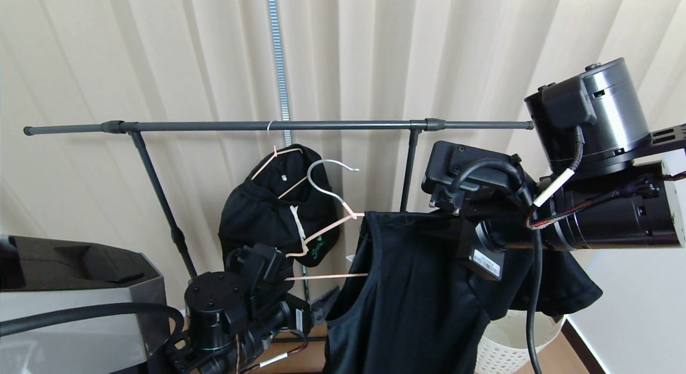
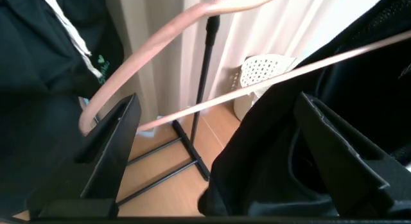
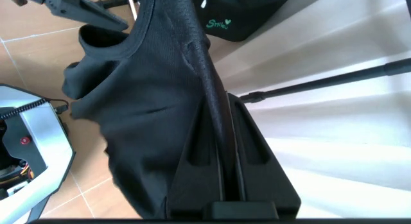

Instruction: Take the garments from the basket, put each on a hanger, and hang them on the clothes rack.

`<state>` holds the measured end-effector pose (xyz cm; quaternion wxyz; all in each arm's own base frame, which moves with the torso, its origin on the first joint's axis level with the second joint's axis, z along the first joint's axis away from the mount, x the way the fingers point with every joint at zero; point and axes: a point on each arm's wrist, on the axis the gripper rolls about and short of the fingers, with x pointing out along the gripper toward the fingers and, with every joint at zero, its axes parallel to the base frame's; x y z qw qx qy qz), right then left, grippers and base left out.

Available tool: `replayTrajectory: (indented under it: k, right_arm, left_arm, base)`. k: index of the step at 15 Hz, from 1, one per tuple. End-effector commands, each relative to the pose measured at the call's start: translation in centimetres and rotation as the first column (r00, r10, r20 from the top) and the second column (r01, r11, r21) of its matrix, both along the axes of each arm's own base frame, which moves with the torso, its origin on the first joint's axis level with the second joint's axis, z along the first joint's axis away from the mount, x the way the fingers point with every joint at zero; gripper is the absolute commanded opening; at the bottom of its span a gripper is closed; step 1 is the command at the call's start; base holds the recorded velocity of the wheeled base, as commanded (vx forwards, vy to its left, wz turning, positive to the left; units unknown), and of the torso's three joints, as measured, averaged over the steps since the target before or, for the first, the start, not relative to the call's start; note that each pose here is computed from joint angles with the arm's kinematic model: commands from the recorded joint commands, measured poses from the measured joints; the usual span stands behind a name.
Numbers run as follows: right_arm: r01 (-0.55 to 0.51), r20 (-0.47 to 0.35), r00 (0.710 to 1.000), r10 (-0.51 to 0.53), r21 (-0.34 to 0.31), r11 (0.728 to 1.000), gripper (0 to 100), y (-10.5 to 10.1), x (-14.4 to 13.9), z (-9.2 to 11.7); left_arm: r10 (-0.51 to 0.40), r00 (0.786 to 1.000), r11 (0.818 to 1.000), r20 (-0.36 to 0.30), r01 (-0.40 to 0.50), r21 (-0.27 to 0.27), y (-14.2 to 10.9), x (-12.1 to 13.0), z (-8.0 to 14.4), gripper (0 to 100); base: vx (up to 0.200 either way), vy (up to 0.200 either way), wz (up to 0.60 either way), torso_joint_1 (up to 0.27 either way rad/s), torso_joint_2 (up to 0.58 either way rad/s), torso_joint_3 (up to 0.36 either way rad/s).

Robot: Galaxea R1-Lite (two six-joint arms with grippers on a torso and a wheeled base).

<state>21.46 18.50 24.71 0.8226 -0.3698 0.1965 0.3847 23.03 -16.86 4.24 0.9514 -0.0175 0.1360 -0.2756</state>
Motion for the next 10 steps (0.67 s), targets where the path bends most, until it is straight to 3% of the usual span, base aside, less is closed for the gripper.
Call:
replayTrajectory:
  k: [1,6,10]
  right_arm:
    - [0.000,0.007,1.000,0.000,0.005,1.000,0,-0.2,-0.2,0.2]
    - [0.002,0.010,1.000,-0.002,0.008,1.000,0,-0.2,-0.3,0.3]
    - [0.000,0.005,1.000,0.000,0.002,1.000,0,-0.1,-0.2,0.1]
  left_arm:
    - [-0.008,1.000,1.000,-0.004,0.008,0.001,-0.2,-0.2,-0.1,100]
    - [-0.031,1.000,1.000,-0.005,0.031,0.005,-0.7,-0.8,0.0,100]
    - [-0.043,0.999,0.999,0.008,0.043,-0.026,-0.7,-1.5,1.0,100]
  base:
    - [0.000,0.000,0.00,0.000,0.00,0.000]
    - [0.000,0.000,0.00,0.000,0.00,0.000]
    - [0.000,0.000,0.00,0.000,0.00,0.000]
